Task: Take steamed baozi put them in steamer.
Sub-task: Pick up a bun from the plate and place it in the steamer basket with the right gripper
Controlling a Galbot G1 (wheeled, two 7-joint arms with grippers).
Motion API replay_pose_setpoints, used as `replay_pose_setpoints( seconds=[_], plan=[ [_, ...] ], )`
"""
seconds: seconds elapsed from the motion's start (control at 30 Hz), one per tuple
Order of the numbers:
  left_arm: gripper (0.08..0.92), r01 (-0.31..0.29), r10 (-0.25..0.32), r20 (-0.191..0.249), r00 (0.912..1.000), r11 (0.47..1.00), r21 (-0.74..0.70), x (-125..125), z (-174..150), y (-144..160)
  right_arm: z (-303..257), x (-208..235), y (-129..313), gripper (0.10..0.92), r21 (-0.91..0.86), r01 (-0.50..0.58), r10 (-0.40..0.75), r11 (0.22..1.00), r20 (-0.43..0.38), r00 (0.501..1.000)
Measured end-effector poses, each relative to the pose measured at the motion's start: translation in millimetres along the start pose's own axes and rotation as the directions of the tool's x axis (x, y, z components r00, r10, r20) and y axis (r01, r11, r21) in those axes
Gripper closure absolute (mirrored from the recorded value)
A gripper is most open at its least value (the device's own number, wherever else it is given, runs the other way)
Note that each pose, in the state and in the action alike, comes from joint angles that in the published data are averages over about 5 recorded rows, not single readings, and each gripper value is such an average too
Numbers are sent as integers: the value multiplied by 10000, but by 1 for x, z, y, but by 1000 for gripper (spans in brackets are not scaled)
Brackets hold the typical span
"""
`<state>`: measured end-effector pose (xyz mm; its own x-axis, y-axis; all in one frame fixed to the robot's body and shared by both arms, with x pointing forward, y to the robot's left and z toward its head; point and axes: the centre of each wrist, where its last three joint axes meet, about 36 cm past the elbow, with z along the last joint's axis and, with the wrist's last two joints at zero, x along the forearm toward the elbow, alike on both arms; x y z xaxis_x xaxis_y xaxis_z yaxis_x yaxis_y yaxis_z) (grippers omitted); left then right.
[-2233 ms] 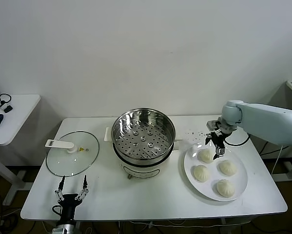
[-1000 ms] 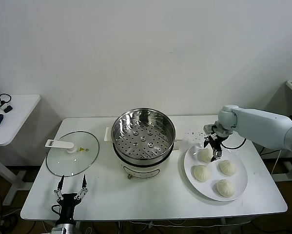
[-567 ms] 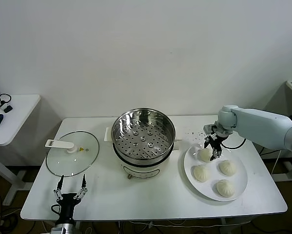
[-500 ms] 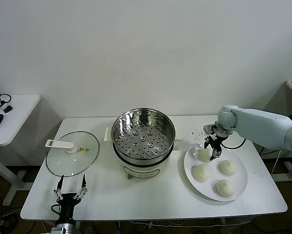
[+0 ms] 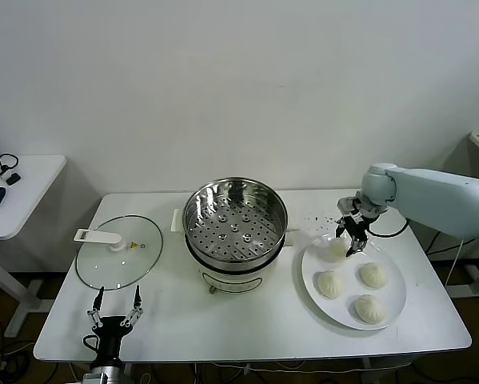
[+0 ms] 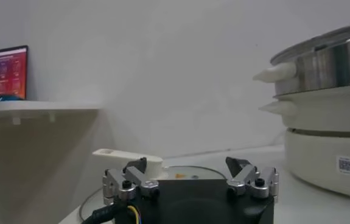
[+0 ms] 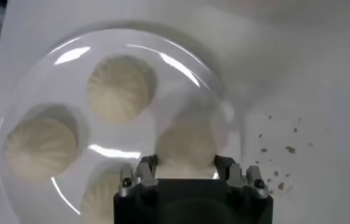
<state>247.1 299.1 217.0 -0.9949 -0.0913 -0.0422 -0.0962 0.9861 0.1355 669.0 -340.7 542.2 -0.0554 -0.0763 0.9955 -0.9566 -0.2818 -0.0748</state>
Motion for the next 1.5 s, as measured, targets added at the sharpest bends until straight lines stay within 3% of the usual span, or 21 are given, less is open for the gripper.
replay_pose_setpoints(
  seconds=[0.5,0.87,1.2,1.5],
  plan=[
    [177,-45,45,9,10000,10000,-81,1,-2,2,-49,114,-32,399,2821,-1278,1053,9508,938,9900],
    [177,-100,101,63,9999,9999,-45,-2,-3,-2,-97,167,-79,395,6082,-2200,1416,7627,1748,9744],
    [177,-55,56,68,10000,10000,-29,-2,-3,-2,-162,172,-127,389,7891,-2411,1462,5649,1919,9705],
    [177,21,-21,78,10000,10000,3,-2,-3,-2,-200,139,-159,386,8462,-2366,1489,4774,1875,9709]
  ],
)
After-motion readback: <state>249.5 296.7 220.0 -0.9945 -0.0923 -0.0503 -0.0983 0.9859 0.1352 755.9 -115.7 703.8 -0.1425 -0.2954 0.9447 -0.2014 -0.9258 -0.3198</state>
